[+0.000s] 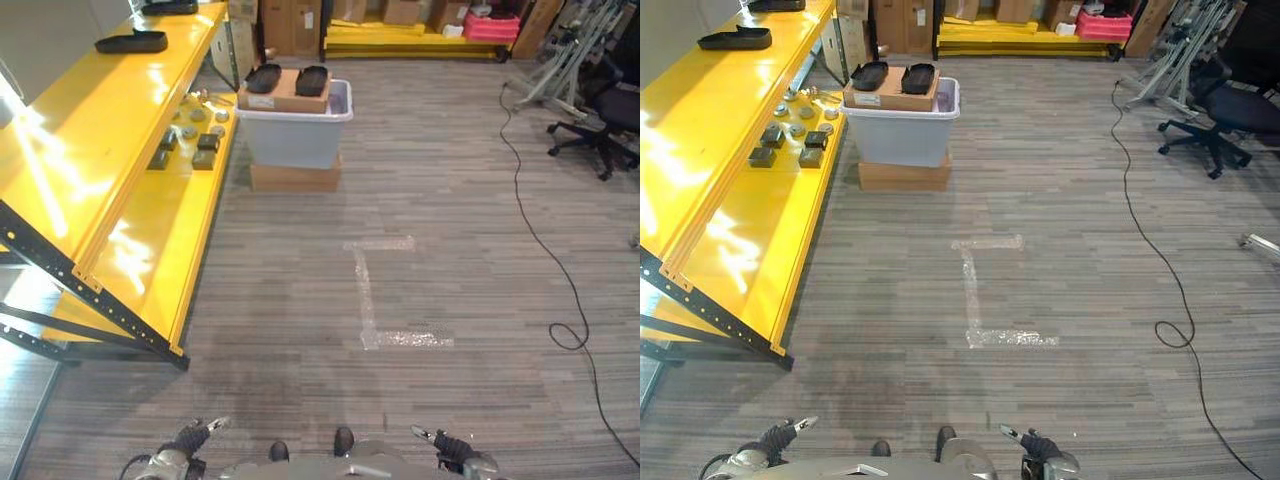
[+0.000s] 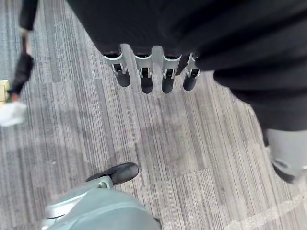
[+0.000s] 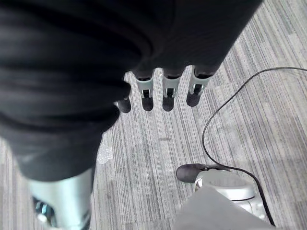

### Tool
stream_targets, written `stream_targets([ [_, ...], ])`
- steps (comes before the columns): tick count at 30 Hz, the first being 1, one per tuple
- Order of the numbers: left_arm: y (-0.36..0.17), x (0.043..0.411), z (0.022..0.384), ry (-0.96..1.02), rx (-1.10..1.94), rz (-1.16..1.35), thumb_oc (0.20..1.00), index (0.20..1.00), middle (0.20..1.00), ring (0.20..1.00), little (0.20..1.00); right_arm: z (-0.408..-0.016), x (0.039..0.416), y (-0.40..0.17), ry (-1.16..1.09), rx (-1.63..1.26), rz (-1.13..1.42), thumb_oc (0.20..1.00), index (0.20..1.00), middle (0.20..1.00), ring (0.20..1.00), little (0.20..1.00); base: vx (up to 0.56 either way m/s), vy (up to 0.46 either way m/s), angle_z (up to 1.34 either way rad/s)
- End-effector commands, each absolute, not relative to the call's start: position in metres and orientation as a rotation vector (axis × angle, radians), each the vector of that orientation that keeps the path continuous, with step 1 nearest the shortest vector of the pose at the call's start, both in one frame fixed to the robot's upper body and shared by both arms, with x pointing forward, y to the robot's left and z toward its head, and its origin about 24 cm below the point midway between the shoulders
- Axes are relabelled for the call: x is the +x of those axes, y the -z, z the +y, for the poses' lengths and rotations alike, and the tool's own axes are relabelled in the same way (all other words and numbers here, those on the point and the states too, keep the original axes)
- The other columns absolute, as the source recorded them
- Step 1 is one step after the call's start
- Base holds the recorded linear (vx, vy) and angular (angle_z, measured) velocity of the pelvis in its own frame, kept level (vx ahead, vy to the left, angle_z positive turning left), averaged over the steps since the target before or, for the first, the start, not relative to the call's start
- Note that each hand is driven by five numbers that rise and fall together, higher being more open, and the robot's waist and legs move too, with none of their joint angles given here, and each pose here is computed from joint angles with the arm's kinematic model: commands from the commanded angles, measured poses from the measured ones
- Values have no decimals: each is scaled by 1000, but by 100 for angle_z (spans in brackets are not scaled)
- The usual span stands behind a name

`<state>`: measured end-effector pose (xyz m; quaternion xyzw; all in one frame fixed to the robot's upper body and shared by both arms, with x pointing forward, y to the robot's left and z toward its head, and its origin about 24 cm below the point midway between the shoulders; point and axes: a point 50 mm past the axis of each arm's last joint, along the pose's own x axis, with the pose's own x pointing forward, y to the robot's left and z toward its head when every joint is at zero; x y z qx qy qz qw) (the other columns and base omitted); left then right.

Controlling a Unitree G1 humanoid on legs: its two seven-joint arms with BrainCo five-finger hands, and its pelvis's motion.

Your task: Move parts from the plastic box to the shelf.

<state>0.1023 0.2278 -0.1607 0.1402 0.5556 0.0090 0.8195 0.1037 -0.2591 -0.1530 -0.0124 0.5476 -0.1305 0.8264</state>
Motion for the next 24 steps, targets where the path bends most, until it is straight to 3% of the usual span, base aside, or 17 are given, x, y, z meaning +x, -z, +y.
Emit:
stream_targets([
  [1,156,109,239,-93,316,1142,1000,1000,1000,1000,1000,-260,106,152,246,-107,1151,1000,1000,1000,1000,1000,18,14,-3],
  [9,143,142,233,-150,272,950,1000,1000,1000,1000,1000,-262,152,130,333,-39,873,1000,1000,1000,1000,1000,-20,15,-4],
  [15,135,160,230,-139,272,887,1000,1000,1000,1000,1000,-254,164,129,258,-89,883,1000,1000,1000,1000,1000,34,-108,-28],
  [24,143,152,226,-107,281,967,1000,1000,1000,1000,1000,-257,134,143,245,-77,1013,1000,1000,1000,1000,1000,156,-208,27],
])
